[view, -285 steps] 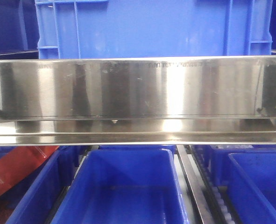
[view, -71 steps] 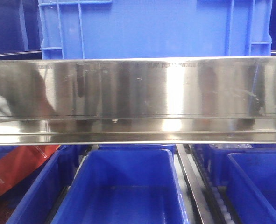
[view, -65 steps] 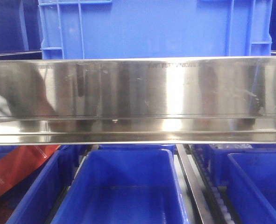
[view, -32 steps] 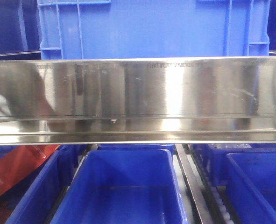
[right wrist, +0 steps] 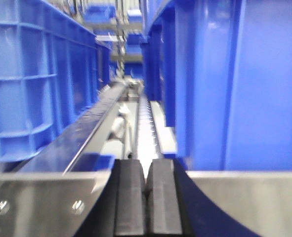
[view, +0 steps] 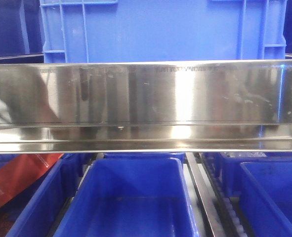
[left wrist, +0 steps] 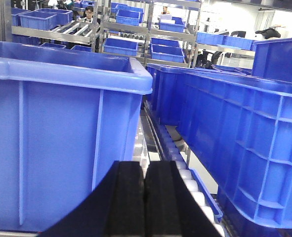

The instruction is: Place valve from conveyor to right shelf box

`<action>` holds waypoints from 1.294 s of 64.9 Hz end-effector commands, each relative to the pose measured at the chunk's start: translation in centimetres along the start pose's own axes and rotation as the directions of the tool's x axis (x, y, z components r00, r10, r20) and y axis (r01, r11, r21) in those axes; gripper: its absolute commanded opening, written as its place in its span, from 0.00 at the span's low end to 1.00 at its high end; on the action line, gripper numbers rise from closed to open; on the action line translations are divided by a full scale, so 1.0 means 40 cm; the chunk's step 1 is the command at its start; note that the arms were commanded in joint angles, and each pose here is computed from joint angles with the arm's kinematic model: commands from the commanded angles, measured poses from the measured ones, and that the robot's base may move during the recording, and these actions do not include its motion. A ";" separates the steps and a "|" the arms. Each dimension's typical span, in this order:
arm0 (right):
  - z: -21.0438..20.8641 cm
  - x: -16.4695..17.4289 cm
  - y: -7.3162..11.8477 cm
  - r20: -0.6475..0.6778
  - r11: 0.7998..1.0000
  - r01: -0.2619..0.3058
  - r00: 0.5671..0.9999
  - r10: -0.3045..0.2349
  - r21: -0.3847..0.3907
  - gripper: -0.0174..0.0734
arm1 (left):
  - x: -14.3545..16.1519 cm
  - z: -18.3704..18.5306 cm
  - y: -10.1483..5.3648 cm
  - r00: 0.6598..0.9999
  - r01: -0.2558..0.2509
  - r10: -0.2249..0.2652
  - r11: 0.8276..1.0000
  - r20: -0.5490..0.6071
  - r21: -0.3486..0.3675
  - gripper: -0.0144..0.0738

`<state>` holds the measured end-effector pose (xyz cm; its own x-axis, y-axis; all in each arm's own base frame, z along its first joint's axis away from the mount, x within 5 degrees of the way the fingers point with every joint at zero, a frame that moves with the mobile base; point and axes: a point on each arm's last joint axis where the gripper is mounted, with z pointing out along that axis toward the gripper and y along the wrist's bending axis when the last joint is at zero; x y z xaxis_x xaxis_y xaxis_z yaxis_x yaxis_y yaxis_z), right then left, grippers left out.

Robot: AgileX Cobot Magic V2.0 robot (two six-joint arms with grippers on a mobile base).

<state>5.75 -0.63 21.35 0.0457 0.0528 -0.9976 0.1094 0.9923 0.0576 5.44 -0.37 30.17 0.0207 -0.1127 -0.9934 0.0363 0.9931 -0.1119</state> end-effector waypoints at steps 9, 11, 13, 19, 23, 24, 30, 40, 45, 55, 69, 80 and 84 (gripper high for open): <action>-0.004 0.007 0.004 0.021 0.999 0.036 0.999 -0.035 -0.037 0.01 | -0.004 -0.003 0.000 1.000 0.002 -0.002 1.000 0.023 -0.002 0.04; -0.004 0.005 0.005 0.030 0.999 0.038 0.999 -0.037 -0.039 0.01 | -0.004 -0.003 0.000 1.000 0.002 -0.002 1.000 0.025 -0.002 0.04; -0.004 0.001 0.005 0.047 0.998 0.051 0.998 -0.049 -0.038 0.01 | -0.004 -0.003 0.000 1.000 0.002 -0.002 1.000 0.025 -0.002 0.04; -0.005 -0.005 0.005 0.074 0.997 0.067 0.995 -0.064 -0.036 0.01 | -0.004 -0.003 0.000 1.000 0.002 -0.002 1.000 0.025 -0.002 0.04; -0.005 -0.005 0.005 0.074 0.997 0.067 0.995 -0.064 -0.036 0.01 | -0.005 -0.003 0.000 1.000 0.002 -0.002 1.000 0.027 -0.002 0.04; -0.005 -0.005 0.005 0.074 0.997 0.067 0.995 -0.064 -0.036 0.01 | -0.005 -0.003 0.000 1.000 0.002 -0.002 1.000 0.027 -0.002 0.04; -0.005 -0.005 0.005 0.074 0.997 0.067 0.995 -0.064 -0.036 0.01 | -0.005 -0.003 0.000 1.000 0.002 -0.002 1.000 0.027 -0.002 0.04; -0.005 -0.005 0.005 0.075 0.997 0.067 0.995 -0.064 -0.036 0.01 | -0.005 -0.003 0.000 1.000 0.002 -0.002 1.000 0.027 -0.002 0.04; -0.005 -0.006 0.005 0.079 0.997 0.067 0.995 -0.064 -0.036 0.01 | -0.005 -0.003 0.000 1.000 0.002 -0.002 1.000 0.027 -0.002 0.04; -0.005 -0.006 0.005 0.079 0.997 0.067 0.995 -0.064 -0.036 0.01 | -0.005 -0.003 0.000 1.000 0.002 -0.002 1.000 0.027 -0.002 0.04; -0.005 -0.006 0.005 0.079 0.997 0.067 0.995 -0.064 -0.036 0.01 | -0.005 -0.003 0.000 1.000 0.002 -0.002 1.000 0.027 -0.002 0.04; -0.005 -0.006 0.005 0.079 0.997 0.067 0.995 -0.064 -0.036 0.01 | -0.005 -0.003 0.000 1.000 0.002 -0.002 1.000 0.027 -0.002 0.04; -0.005 -0.006 0.005 0.079 0.997 0.067 0.995 -0.064 -0.036 0.01 | -0.005 -0.003 0.000 1.000 0.002 -0.002 1.000 0.027 -0.002 0.04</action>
<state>5.62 -0.43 21.43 0.0905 -0.0094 -0.9958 0.0770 0.9970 -0.0024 5.45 -0.37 30.17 0.0218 -0.1128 -0.9934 0.0361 0.9931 -0.1119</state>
